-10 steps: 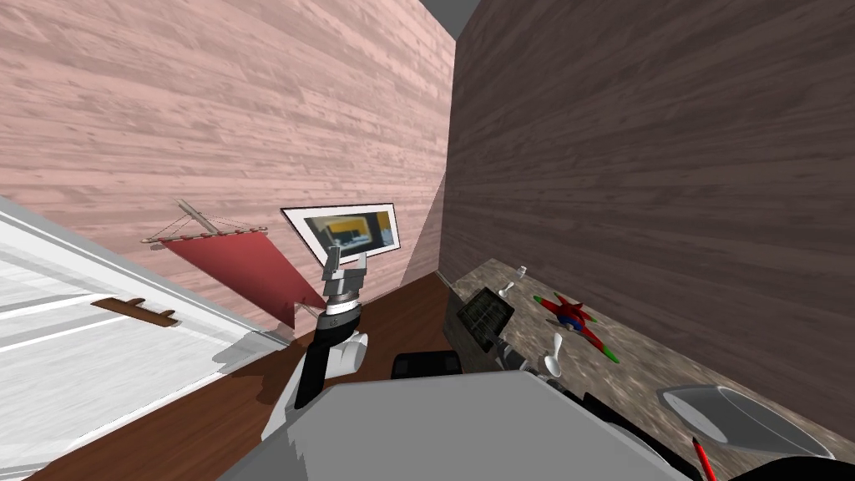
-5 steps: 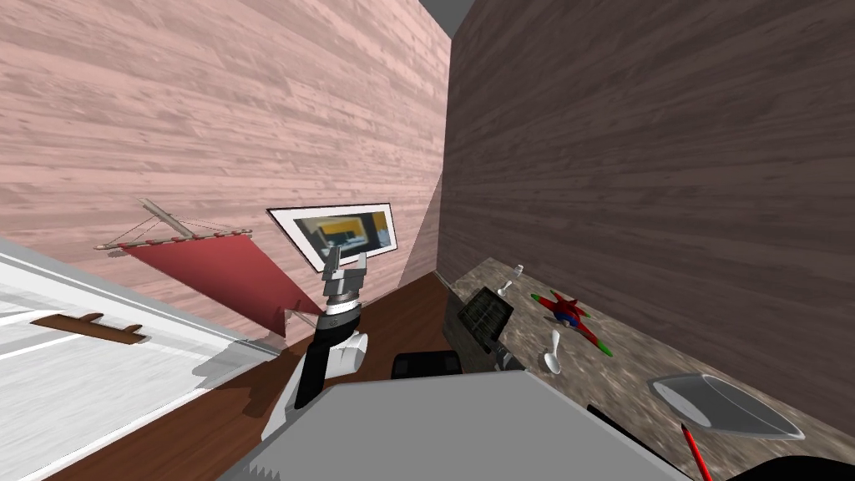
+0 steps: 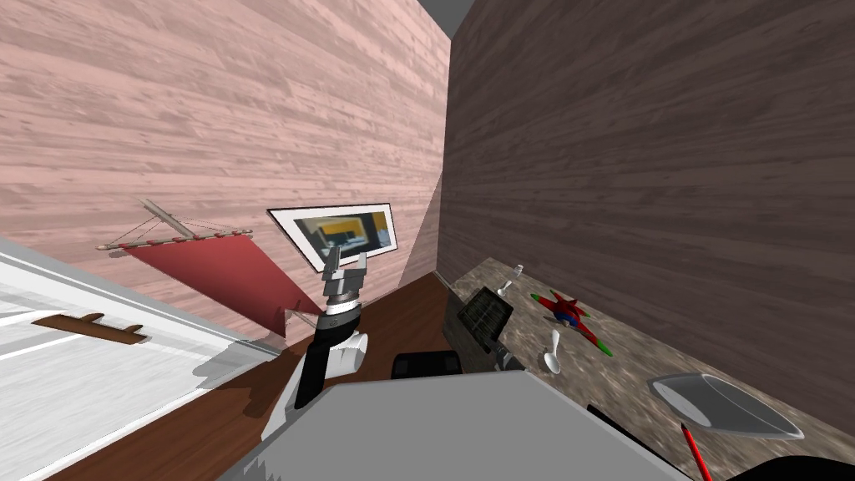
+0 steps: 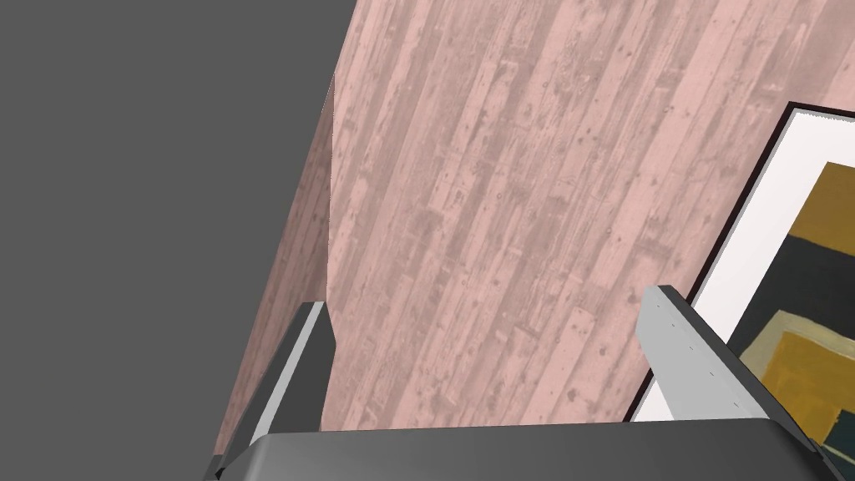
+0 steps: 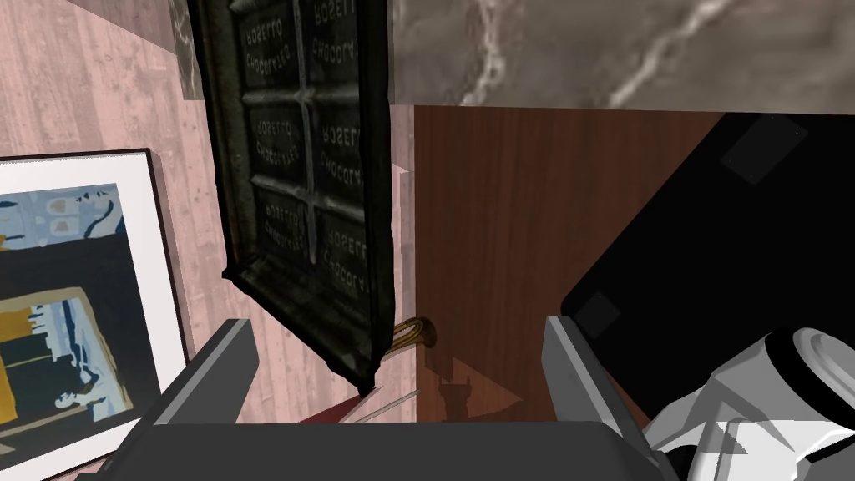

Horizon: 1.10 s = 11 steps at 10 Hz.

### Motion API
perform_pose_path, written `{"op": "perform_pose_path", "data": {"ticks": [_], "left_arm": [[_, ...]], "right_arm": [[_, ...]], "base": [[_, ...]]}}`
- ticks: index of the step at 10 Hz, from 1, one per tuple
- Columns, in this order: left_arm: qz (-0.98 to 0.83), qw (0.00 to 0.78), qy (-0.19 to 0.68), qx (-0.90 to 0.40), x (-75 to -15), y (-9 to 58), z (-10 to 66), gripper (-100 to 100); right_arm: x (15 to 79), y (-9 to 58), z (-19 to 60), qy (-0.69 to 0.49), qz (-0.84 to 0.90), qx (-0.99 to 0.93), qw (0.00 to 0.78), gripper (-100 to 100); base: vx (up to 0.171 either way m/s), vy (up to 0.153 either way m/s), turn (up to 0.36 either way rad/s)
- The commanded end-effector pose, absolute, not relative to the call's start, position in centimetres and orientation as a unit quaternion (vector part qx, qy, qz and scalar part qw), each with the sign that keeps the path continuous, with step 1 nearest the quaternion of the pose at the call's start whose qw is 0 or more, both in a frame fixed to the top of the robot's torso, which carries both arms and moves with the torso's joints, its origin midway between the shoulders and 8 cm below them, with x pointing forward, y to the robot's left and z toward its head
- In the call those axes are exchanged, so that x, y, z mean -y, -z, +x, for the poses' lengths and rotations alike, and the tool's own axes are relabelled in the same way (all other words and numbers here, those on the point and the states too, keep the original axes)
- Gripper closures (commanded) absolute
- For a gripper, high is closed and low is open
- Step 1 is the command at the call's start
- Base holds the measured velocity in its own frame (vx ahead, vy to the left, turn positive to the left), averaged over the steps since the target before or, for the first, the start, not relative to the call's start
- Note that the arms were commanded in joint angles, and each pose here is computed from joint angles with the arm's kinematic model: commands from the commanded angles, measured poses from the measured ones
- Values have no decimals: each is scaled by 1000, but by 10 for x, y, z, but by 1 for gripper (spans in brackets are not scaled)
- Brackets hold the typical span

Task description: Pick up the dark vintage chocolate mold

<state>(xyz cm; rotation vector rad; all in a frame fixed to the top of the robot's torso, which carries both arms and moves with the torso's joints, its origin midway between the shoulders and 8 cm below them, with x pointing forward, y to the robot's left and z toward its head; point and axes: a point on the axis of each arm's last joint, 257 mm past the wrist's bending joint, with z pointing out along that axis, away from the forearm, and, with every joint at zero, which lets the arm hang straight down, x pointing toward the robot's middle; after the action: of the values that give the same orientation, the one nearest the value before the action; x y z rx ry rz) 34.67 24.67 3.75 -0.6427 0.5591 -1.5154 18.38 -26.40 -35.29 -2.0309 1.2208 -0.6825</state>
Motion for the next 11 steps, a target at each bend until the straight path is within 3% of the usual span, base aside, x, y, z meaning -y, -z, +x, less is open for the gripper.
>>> {"op": "perform_pose_path", "data": {"ticks": [1,11], "left_arm": [[-282,645,666,-246,-247,-38,347,0],[-282,645,666,-246,-247,-38,347,0]], "right_arm": [[264,353,184,261,-777,-467,331,-100],[248,359,168,255,-785,-452,336,-100]], "base": [[7,7,-22],[10,11,-35]]}}
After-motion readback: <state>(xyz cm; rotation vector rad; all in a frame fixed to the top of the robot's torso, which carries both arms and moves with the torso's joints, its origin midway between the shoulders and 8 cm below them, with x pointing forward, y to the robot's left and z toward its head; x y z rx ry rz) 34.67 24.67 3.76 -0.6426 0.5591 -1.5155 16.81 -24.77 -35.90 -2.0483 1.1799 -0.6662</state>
